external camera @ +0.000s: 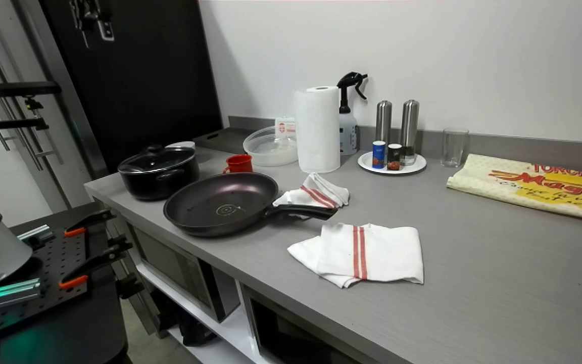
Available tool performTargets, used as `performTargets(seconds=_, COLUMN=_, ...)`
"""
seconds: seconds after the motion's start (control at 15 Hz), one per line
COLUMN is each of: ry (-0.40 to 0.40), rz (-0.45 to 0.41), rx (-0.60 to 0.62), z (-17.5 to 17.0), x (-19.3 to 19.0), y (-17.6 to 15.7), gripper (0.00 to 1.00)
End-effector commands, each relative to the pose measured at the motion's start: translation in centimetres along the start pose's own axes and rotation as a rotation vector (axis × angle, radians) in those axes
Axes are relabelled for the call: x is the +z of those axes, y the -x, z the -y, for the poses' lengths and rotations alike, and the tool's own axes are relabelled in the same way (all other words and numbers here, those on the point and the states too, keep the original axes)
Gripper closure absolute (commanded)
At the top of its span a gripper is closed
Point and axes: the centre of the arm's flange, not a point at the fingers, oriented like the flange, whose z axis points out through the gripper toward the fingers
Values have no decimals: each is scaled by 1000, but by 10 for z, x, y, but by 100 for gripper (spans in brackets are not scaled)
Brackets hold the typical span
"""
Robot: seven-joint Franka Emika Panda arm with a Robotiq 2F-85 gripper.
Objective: Move the cup to the right
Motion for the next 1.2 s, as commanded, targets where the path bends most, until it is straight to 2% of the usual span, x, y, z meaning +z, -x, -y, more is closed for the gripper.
performTargets(seconds=0.0, ry=0, rz=-34, rx=-39, z=-23, x=13, y=-36, gripper=0)
performTargets(seconds=0.13, ry=-11, rz=-57, rx=-73, z=-34, x=28, y=-60, gripper=0)
performTargets(seconds=0.4, ry=-82, rz=-117, rx=-105, z=-46, x=61, y=-104, gripper=0)
performTargets(seconds=0.8, ry=-212, rz=-211, rx=-26, z=-46, x=110, y=-159, gripper=0)
performTargets(seconds=1.13, ry=-283, rz=-202, rx=33, z=-36, x=158, y=-191, gripper=0)
